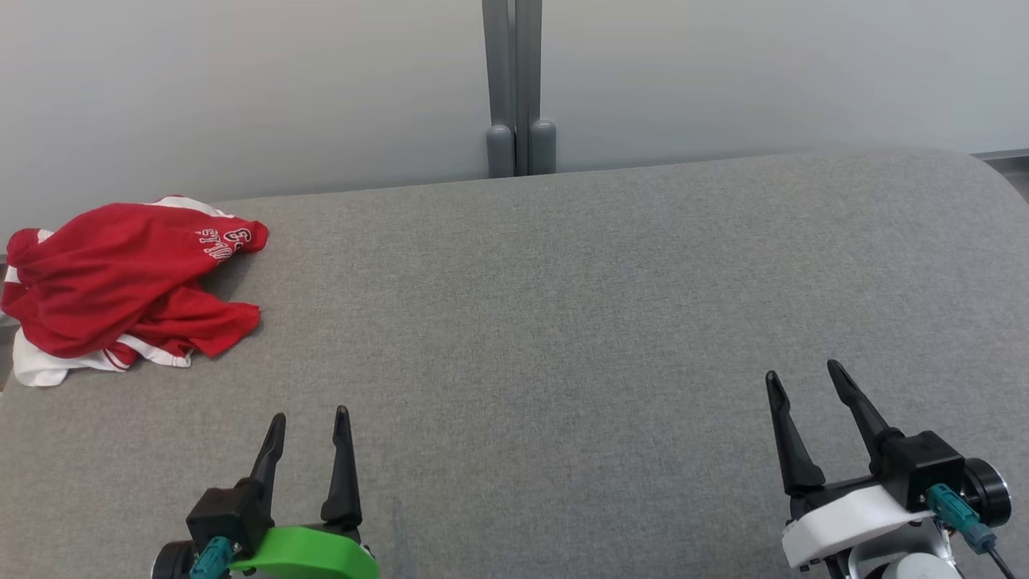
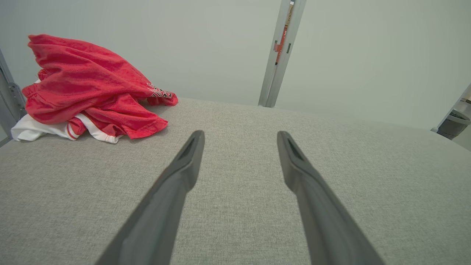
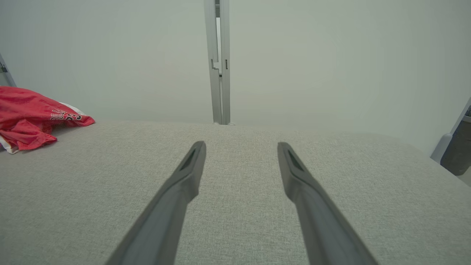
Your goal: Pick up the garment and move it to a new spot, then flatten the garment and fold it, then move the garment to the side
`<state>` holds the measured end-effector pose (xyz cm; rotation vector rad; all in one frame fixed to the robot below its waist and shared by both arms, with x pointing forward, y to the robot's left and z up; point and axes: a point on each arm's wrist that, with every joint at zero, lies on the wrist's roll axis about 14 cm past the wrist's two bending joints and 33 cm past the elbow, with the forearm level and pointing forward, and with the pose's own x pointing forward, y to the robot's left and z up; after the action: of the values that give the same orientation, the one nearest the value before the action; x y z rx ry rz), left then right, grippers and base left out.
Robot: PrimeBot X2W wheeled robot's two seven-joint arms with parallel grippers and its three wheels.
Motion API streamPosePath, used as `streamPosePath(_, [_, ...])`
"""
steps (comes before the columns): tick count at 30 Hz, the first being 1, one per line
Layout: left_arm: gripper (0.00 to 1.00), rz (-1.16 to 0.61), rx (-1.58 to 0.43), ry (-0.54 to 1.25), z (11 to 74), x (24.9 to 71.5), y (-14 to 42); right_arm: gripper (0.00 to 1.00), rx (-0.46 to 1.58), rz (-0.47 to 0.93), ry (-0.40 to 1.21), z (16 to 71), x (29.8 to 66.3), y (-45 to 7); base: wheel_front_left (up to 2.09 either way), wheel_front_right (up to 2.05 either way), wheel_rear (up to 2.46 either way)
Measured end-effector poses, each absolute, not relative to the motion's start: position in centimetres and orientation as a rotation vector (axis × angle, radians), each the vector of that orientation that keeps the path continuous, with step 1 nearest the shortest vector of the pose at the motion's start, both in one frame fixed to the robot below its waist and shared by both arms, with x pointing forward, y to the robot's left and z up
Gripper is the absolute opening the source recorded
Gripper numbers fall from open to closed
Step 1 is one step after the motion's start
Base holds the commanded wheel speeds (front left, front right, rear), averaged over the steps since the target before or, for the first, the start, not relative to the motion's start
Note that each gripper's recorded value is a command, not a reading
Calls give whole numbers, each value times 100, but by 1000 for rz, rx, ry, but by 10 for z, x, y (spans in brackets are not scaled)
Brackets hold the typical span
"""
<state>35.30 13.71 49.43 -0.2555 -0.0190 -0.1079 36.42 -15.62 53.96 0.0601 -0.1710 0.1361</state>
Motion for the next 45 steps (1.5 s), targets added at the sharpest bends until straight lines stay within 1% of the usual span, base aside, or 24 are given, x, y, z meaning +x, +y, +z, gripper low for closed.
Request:
streamPosePath(14, [100,-130,-180,-43,497,351,132,100,-39,161,-196,543,362,-150,0,0,0])
streamPosePath(38, [100,-119,-182,-34,494,349,135,100,-39,165,-195,543,363,-149,0,0,0])
streamPosePath(45, [100,-90,-183,-41,495,344,144,100,-34,169,-184,539,365,-148,0,0,0])
